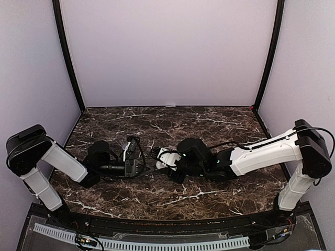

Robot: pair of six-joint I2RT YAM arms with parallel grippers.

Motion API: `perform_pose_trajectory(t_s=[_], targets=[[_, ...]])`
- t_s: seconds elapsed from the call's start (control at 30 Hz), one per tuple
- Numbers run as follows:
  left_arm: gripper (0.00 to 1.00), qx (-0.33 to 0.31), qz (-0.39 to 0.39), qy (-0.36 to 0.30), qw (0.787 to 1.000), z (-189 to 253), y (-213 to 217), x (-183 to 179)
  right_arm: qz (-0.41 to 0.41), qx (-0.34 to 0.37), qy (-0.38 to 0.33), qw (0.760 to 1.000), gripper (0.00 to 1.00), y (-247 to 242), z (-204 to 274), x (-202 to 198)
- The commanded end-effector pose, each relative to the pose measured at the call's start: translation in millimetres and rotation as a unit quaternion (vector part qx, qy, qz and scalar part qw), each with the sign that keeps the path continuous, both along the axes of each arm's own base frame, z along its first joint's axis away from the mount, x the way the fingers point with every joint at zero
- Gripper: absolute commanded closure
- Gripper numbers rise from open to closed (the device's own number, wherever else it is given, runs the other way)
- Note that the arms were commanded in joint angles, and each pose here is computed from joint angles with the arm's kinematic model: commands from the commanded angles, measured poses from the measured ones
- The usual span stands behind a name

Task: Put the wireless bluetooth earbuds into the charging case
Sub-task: Pass from the right arm to the left

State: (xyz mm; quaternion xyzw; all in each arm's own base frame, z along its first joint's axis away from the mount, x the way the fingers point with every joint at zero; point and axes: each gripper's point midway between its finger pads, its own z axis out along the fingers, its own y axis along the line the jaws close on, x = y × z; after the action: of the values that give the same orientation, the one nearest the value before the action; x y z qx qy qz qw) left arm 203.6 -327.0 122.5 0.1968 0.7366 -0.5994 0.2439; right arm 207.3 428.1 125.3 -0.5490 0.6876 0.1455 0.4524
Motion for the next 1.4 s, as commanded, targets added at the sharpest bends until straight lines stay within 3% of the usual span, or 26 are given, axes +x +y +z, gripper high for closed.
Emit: perform_pose_trajectory(t_s=[0.0, 0.37, 0.57, 0.67, 0.8, 0.97, 1.07, 1.23, 1.37], targets=[[0.32, -0.007, -0.001, 0.006, 1.0, 4, -8, 5, 0.02, 0.013, -0.017, 1.0, 0.71, 13, 12, -8], [0.42, 0.01, -0.002, 0.028, 1.0, -7, -17, 12, 0.022, -0.025, -0.045, 0.998, 0.7, 22, -1, -12], [0.55, 0.015, -0.004, 0.03, 0.999, -12, -18, 12, 0.018, -0.029, -0.049, 0.998, 0.7, 24, -5, -11], [0.66, 0.019, -0.004, 0.028, 0.999, -14, -17, 12, 0.011, -0.034, -0.049, 0.998, 0.67, 24, -7, -8], [0.77, 0.025, -0.007, 0.023, 0.999, -17, -17, 11, 0.016, -0.032, -0.04, 0.999, 0.59, 24, -10, -12], [0.78, 0.033, -0.008, 0.006, 0.999, -18, -15, 11, 0.031, -0.018, -0.02, 0.999, 0.35, 21, -9, -21], [0.78, 0.042, -0.013, -0.012, 0.999, -17, -14, 10, 0.041, -0.001, 0.008, 0.999, 0.27, 18, -7, -25], [0.78, 0.044, -0.035, -0.049, 0.997, -10, -14, 5, 0.078, 0.05, 0.088, 0.992, 0.26, 10, 9, -31], [0.78, 0.022, -0.061, -0.069, 0.996, 2, -15, -5, 0.13, 0.105, 0.186, 0.968, 0.28, 2, 24, -39]])
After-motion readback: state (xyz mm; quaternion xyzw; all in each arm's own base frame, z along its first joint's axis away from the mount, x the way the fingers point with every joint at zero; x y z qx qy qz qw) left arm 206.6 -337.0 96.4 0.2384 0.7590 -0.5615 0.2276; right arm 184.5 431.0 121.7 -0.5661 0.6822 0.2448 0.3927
